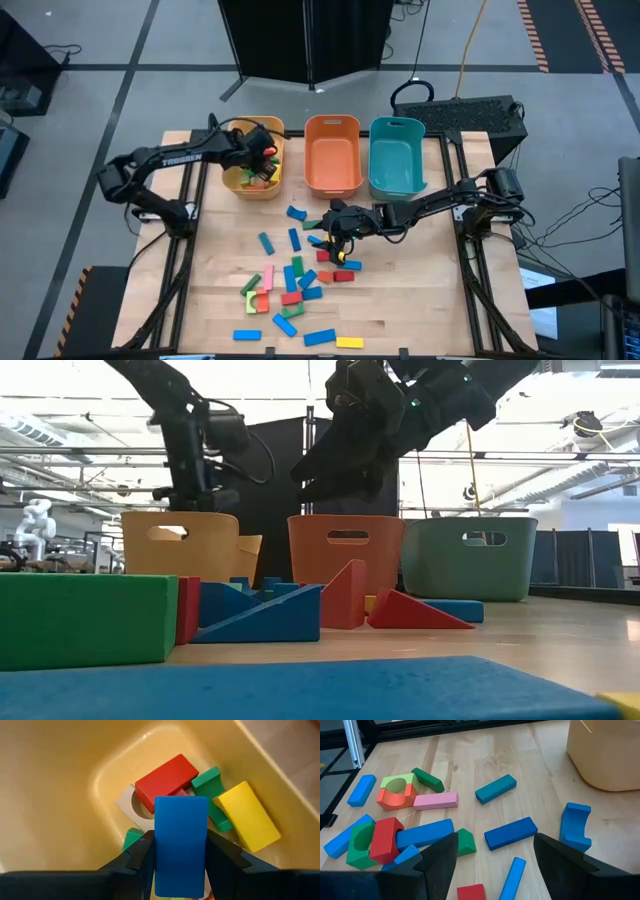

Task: Sort blocks by size
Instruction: Put the blue arch block into the yellow bin

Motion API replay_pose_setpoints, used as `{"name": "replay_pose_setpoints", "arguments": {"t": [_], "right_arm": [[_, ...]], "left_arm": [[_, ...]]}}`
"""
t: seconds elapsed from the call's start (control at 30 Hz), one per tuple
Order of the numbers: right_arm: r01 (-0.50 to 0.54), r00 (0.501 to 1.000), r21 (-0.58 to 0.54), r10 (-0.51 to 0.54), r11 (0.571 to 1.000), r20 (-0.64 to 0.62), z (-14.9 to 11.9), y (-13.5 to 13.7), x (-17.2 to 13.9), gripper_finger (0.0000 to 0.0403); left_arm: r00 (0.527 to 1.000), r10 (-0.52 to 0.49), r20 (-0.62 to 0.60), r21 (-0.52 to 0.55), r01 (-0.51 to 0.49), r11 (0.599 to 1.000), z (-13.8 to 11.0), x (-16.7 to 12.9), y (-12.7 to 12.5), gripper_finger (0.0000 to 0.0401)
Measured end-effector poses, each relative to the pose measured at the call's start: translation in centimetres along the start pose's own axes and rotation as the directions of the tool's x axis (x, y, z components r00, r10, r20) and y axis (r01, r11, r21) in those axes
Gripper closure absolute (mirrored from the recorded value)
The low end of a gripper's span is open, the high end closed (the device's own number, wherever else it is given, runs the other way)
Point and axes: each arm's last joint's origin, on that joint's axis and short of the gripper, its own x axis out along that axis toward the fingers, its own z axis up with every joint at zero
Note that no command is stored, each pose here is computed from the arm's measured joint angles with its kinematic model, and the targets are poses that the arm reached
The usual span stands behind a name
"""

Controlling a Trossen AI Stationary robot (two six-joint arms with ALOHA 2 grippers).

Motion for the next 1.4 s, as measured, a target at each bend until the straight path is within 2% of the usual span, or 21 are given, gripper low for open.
{"name": "replay_pose_setpoints", "arguments": {"t": [0.47,1.17,1.4], "right_arm": [[0.001,1.0,-0.008,-0.002,1.0,-0.005,0.0,0.0,0.0,0.0156],[0.016,1.0,-0.028,-0.016,0.999,-0.023,-0.2,-0.1,0.0,0.0156],[0.064,0.997,-0.031,-0.065,0.997,-0.029,-0.4,-0.3,0.0,0.0156]], "left_arm": [[0.998,-0.004,-0.057,0.048,0.007,0.999,0.3,2.2,0.1,0.0254],[0.998,-0.003,-0.055,0.052,0.005,0.999,0.3,2.3,0.0,0.0253],[0.998,-0.004,-0.057,0.036,0.006,0.999,0.3,2.3,0.0,0.0253]]}}
